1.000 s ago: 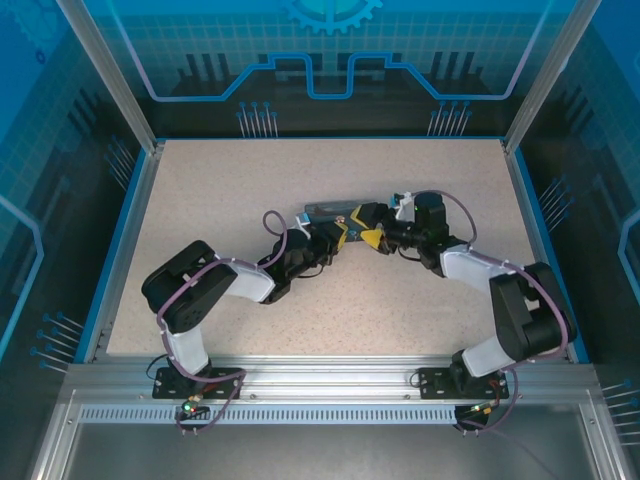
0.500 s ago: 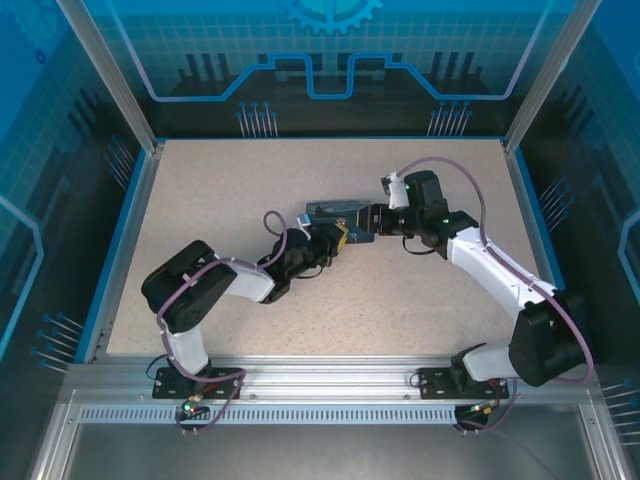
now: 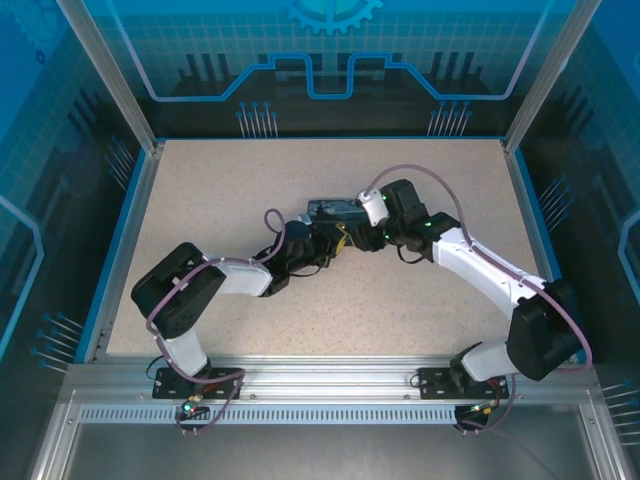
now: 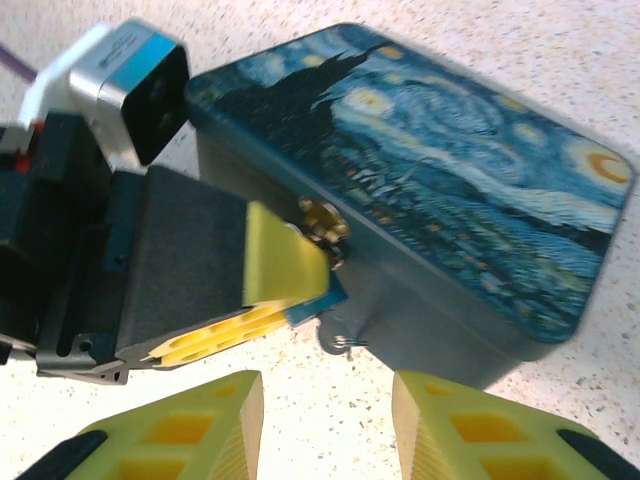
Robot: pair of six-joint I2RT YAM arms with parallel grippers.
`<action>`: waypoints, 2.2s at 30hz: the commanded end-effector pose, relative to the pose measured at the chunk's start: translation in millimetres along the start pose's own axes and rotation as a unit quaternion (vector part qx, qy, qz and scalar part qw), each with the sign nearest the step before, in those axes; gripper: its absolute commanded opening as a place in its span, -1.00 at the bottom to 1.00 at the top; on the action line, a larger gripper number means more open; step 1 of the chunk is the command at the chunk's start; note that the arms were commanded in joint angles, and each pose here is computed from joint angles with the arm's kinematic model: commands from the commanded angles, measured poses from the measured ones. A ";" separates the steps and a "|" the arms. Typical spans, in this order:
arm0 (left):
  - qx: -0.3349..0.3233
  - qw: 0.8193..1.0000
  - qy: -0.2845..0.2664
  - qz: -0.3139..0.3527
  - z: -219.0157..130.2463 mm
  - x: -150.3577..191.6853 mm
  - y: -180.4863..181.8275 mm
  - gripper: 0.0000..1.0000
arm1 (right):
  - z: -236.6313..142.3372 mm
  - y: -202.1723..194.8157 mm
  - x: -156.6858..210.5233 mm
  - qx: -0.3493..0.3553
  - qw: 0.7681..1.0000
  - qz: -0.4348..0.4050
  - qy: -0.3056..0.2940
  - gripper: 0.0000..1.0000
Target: Unlock a padlock with a key
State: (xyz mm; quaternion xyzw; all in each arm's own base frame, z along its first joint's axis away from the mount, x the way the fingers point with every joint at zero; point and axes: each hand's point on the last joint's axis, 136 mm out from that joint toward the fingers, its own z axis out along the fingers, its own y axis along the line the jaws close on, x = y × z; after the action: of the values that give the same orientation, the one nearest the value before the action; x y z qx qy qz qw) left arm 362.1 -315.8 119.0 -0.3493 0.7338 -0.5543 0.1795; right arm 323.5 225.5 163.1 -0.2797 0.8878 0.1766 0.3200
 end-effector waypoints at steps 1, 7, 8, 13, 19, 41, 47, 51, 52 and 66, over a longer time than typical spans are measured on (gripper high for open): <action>0.020 0.999 0.024 0.008 -2.6 7.9 -28.6 -1.00 | 8.5 5.3 3.6 0.006 0.999 -0.045 0.017 -0.22; 0.002 0.999 0.037 0.007 -2.6 11.8 -31.0 -1.00 | 23.9 6.0 9.1 0.000 0.998 -0.052 0.037 -0.25; 0.001 0.999 0.038 0.008 -3.1 11.8 -32.1 -1.00 | 25.8 5.9 10.4 0.000 0.998 -0.053 0.039 -0.25; -0.004 0.999 0.044 0.008 -5.1 11.8 -35.2 -1.00 | 30.9 3.3 15.5 0.004 0.998 -0.051 0.045 -0.27; -0.004 0.999 0.049 0.008 -4.5 12.1 -37.1 -1.00 | 33.5 -0.6 16.8 0.014 0.998 -0.050 0.045 -0.28; -0.006 0.998 0.061 0.008 -1.5 15.3 -36.9 -1.00 | 40.9 0.2 4.8 0.012 0.998 -0.046 0.031 -0.65; -0.010 0.998 0.060 0.005 -0.4 14.3 -30.5 -1.00 | 41.9 7.6 5.9 -0.012 0.999 -0.039 0.034 -0.98; -0.010 0.998 0.059 0.008 1.0 13.5 -27.4 -1.00 | 39.9 14.7 8.7 -0.045 0.998 -0.022 0.038 -1.00; -0.012 0.998 0.058 0.009 1.3 12.9 -25.6 -1.00 | 39.1 16.6 9.3 -0.052 0.998 -0.017 0.039 -1.00; -0.023 0.998 0.053 0.024 3.9 9.4 -4.1 -1.00 | -3.4 4.1 9.5 -0.100 0.989 0.108 -0.018 0.31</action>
State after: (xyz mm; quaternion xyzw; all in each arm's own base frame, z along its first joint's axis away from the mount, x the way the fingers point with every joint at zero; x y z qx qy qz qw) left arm 362.0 -322.2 120.5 -0.3308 0.7624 -0.5392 0.1365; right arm 319.5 218.6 149.7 -0.2365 0.8920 0.2558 0.2881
